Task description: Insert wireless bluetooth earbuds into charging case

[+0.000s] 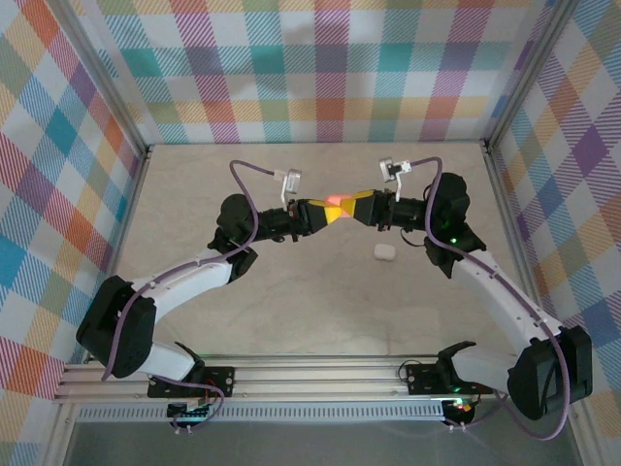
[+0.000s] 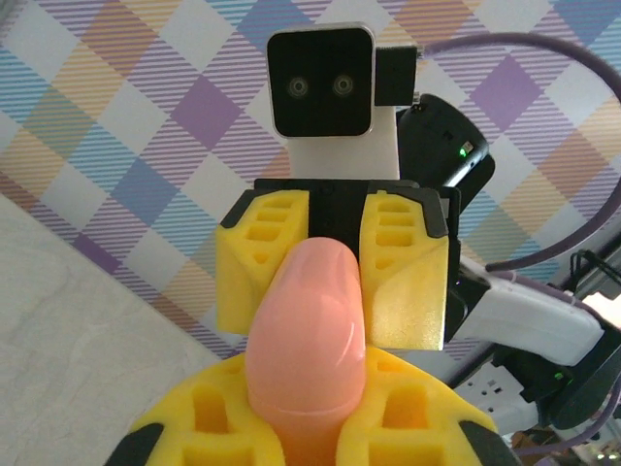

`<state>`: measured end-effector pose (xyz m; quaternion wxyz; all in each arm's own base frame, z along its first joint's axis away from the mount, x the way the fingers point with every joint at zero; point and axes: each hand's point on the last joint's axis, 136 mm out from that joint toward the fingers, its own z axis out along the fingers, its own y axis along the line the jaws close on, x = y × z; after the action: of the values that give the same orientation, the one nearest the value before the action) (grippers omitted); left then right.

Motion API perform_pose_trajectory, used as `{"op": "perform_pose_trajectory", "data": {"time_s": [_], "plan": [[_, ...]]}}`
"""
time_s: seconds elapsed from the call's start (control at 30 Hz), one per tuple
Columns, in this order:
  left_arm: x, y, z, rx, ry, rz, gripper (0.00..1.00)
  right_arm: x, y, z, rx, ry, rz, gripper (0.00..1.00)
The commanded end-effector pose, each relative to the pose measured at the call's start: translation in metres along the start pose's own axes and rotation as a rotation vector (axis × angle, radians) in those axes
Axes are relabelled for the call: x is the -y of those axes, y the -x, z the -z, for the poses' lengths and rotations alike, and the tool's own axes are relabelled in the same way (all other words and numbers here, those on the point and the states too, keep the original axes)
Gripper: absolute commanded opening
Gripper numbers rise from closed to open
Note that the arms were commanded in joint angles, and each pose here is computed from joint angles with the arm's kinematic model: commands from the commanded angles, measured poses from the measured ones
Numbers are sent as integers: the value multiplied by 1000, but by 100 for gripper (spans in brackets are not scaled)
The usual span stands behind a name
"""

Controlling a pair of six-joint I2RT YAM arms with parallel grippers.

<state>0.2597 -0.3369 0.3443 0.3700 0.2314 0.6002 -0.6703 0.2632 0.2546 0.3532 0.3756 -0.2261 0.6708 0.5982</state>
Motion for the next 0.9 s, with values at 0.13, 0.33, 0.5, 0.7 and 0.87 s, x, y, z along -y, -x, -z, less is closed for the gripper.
{"op": "perform_pose_trajectory", "data": {"time_s": [0.13, 0.33, 0.5, 0.7, 0.87], "plan": [[22, -4, 9, -55, 90, -229, 0, 15, 12, 6, -3, -187, 49, 30], [39, -12, 21, -110, 109, -361, 0, 33, 13, -5, -37, -205, -24, 34], [43, -16, 33, -107, 133, -463, 0, 34, 16, -12, -56, -176, -53, 36], [24, -22, 44, -135, 251, -508, 0, 34, 13, -8, -83, -208, -31, 42], [1, -27, 59, -150, 392, -506, 0, 89, 9, 19, -117, -528, -48, 58]]}}
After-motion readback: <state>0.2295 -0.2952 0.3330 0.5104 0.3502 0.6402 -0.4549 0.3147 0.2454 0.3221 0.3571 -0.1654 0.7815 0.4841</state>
